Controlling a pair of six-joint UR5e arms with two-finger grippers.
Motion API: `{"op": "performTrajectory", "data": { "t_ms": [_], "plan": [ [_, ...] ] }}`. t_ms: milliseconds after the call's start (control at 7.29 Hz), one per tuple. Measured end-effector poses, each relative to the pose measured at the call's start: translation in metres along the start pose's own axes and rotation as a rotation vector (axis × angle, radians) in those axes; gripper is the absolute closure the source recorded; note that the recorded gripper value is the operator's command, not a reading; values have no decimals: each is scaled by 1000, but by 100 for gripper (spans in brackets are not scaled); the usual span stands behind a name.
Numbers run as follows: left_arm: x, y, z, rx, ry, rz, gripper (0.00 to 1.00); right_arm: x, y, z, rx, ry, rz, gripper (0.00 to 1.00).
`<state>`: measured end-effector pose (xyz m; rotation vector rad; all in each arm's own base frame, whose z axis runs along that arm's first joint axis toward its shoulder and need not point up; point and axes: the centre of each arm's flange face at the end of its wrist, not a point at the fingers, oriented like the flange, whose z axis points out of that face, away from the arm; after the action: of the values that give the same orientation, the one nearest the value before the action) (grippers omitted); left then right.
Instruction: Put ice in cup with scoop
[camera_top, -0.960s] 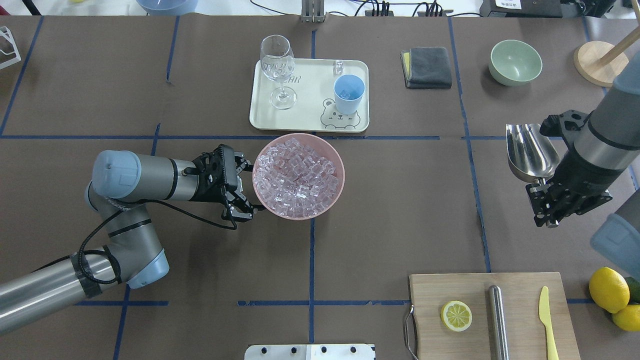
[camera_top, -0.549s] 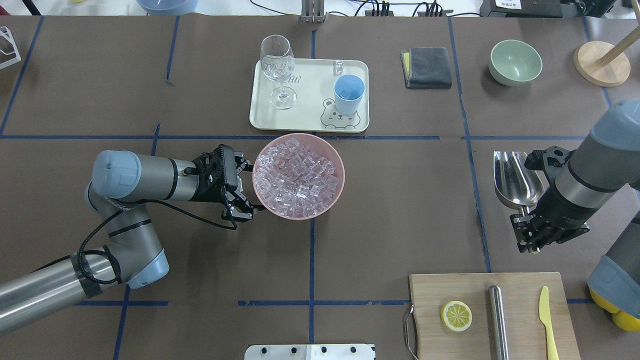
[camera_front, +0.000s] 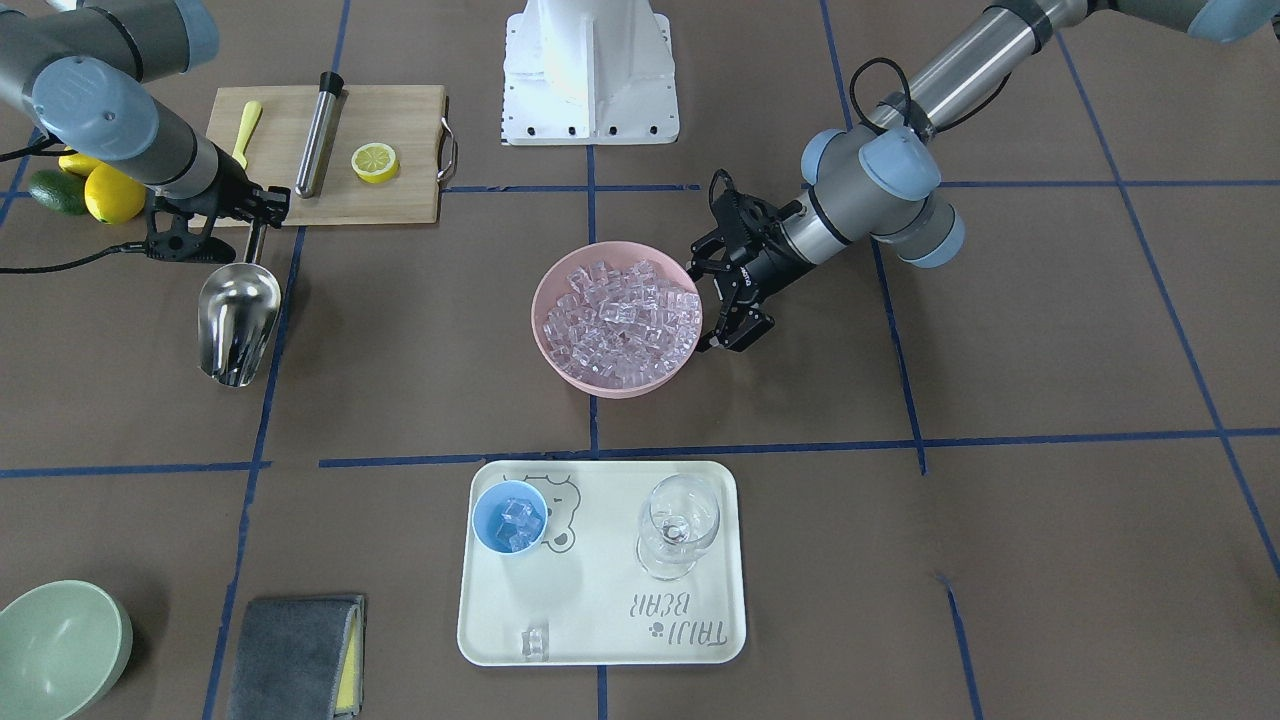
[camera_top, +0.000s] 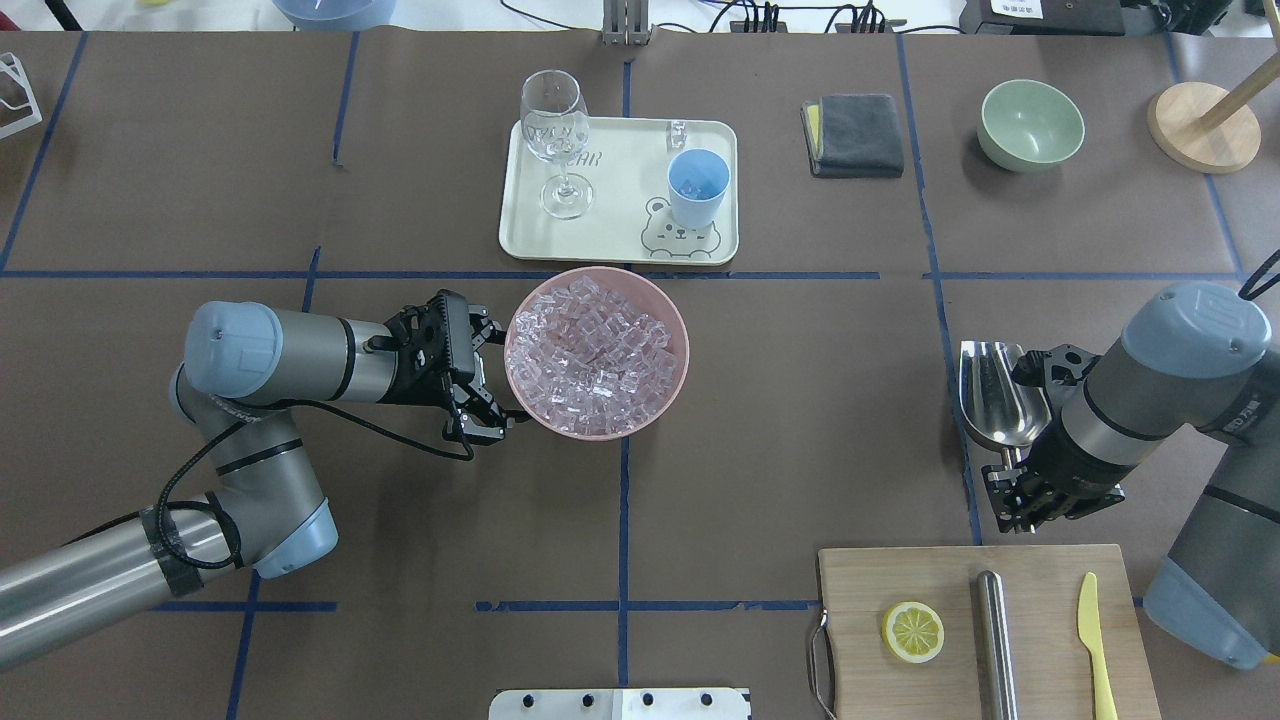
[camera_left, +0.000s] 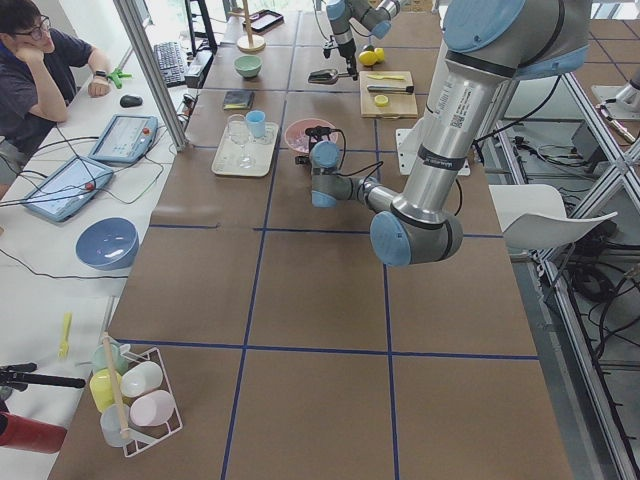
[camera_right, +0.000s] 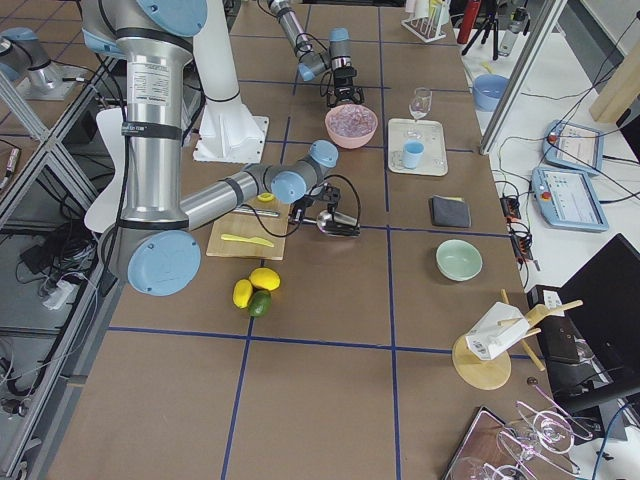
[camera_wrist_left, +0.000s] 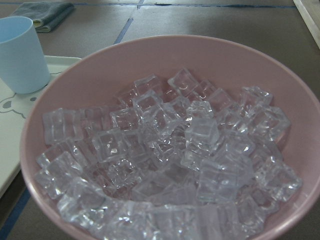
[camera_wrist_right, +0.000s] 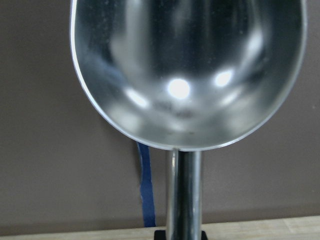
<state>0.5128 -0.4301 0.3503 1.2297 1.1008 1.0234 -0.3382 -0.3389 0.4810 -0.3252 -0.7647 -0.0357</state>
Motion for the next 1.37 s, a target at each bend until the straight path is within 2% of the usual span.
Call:
{"op": "performTrajectory", "data": {
  "t_ms": [137,274,412,823,960,1097,1372],
  "plan": [
    [0,0,0,-1,1,0,0,-2,1,5,6,4,1,100],
    [1,1,0,-2,1,-1,0,-5,1,8,8,5,-3,63],
    [1,1,1,-2,1,-1,0,-7,1,10,7,6,-7,1],
    [1,1,1,-2,2,-1,0,-13,0,8,14,-1,-14,0],
    [1,1,1,-2,2,-1,0,-13,-4,-2,32,-11,-10,0],
    [1,2,1,-3,2,-1,0,-9,-11,-20,78,-25,-1,0],
    [0,3,0,-5,0,-2,0,11,-35,-72,225,-34,-15,0]
  ]
}}
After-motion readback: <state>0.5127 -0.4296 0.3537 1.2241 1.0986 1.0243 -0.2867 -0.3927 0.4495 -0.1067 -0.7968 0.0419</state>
